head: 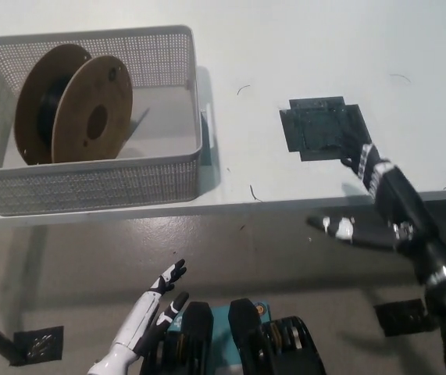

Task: Use the right hand to pick up a 3d printing filament and place it into a container on the left side

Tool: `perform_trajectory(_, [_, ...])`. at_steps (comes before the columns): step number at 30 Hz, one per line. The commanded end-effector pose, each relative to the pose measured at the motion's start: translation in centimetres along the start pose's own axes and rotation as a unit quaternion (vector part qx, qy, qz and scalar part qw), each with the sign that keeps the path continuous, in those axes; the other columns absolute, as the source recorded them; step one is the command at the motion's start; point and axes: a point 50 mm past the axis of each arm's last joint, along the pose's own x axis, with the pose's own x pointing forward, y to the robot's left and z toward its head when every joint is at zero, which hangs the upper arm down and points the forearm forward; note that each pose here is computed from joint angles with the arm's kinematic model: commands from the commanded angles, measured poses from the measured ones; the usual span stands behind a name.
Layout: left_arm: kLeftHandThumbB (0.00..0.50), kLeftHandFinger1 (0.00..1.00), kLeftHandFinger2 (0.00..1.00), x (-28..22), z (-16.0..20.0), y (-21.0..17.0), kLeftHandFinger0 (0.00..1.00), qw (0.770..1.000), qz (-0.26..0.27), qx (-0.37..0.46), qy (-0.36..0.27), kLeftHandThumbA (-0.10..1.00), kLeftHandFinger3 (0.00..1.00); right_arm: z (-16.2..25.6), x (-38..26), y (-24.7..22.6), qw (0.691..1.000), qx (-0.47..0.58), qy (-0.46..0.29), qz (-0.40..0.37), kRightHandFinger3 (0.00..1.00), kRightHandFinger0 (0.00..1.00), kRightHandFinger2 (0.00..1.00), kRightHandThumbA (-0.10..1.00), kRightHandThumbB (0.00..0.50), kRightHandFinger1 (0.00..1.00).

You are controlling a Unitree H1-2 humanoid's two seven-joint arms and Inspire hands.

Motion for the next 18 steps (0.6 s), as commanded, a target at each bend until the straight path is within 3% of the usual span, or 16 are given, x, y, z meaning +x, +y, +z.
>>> perform_trajectory(1, [0.181, 1.00, 1.00, 0.7, 1.4, 0.8, 1.00, 0.999, 0.023, 0.003, -0.047, 1.00, 1.00, 9.0, -7.7, 2.3, 0.966, -0.050, -0.254, 0.018, 1.00, 1.00, 1.00, 1.00, 0.394, 1.00])
perform_trajectory(4, [0.191, 1.00, 1.00, 0.9, 1.5, 0.8, 1.00, 0.999, 0.024, 0.004, -0.048, 1.00, 1.00, 3.3, -7.0, 1.9, 0.983, -0.053, -0.175, -0.003, 1.00, 1.00, 1.00, 1.00, 0.317, 1.00])
perform_trajectory(6, [0.194, 1.00, 1.00, 0.9, 1.5, 0.8, 1.00, 0.999, 0.023, 0.005, -0.048, 1.00, 1.00, 0.6, -6.6, 1.9, 0.991, -0.052, -0.127, -0.005, 1.00, 1.00, 1.00, 1.00, 0.295, 1.00])
perform_trajectory(8, [0.189, 1.00, 1.00, 0.9, 1.5, 0.6, 1.00, 0.999, 0.023, 0.004, -0.046, 1.00, 1.00, -2.1, -6.0, 2.0, 0.994, -0.054, -0.091, -0.008, 1.00, 1.00, 1.00, 1.00, 0.225, 1.00])
perform_trajectory(10, [0.180, 1.00, 1.00, 1.0, 1.5, 0.6, 1.00, 0.999, 0.023, 0.004, -0.048, 1.00, 1.00, -4.3, -5.4, 2.3, 0.997, -0.061, -0.055, -0.004, 1.00, 1.00, 1.00, 1.00, 0.229, 1.00])
perform_trajectory(18, [0.191, 1.00, 1.00, 1.1, 1.6, 1.0, 1.00, 0.998, 0.031, -0.001, -0.049, 1.00, 1.00, -10.7, -4.2, 4.7, 0.998, -0.052, 0.035, 0.025, 1.00, 1.00, 1.00, 1.00, 0.136, 1.00])
